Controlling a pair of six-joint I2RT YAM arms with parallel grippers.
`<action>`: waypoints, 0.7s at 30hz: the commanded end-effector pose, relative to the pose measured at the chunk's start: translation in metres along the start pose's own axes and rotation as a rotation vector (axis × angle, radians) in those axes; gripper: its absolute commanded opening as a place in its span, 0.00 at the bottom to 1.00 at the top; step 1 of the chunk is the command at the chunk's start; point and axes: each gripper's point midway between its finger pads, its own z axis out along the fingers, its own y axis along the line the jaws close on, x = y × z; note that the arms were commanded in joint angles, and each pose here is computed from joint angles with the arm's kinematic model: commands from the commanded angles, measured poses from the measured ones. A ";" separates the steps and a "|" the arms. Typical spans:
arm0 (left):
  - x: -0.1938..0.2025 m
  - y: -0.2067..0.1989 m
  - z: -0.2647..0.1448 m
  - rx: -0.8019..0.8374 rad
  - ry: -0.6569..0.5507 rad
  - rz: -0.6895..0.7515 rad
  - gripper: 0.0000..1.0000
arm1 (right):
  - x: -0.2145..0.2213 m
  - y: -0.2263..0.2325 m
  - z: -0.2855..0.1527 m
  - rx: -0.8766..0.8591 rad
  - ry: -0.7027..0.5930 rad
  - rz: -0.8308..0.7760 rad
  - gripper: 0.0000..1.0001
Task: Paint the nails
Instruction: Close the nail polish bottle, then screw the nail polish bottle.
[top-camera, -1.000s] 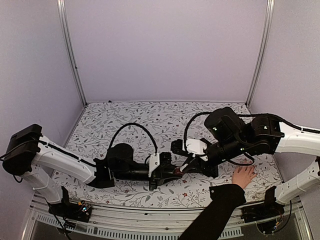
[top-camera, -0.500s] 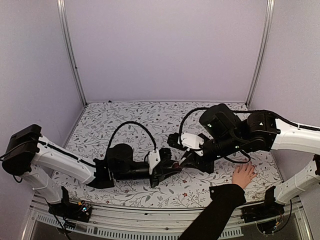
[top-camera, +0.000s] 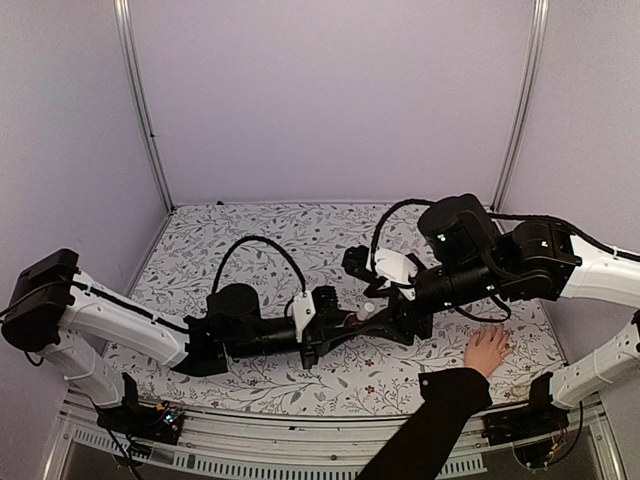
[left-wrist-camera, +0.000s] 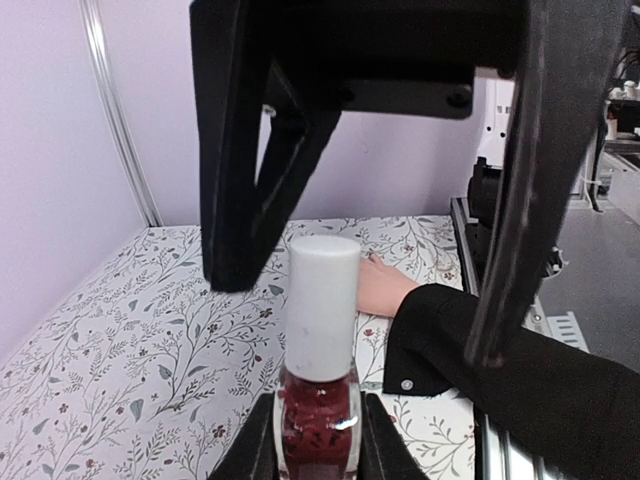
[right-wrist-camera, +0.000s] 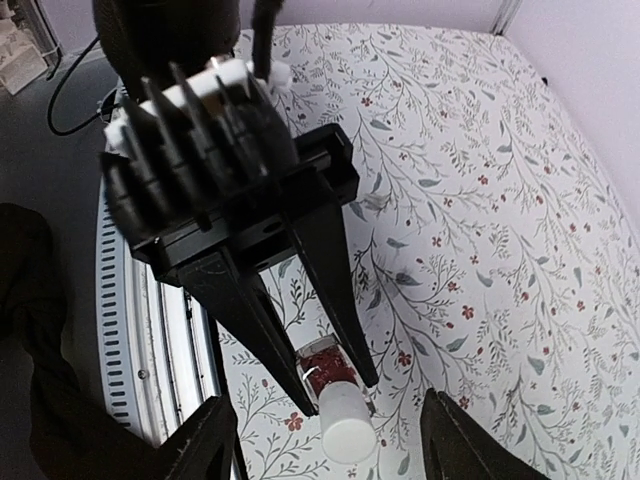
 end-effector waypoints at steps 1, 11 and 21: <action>-0.039 -0.007 -0.004 0.049 -0.125 0.002 0.00 | -0.028 -0.001 -0.031 0.022 -0.164 0.006 0.70; -0.063 -0.035 -0.025 0.317 -0.272 -0.029 0.00 | -0.052 0.021 -0.069 -0.069 -0.410 -0.066 0.86; -0.076 -0.070 -0.032 0.659 -0.295 -0.053 0.00 | -0.059 0.059 -0.072 -0.260 -0.492 -0.267 0.62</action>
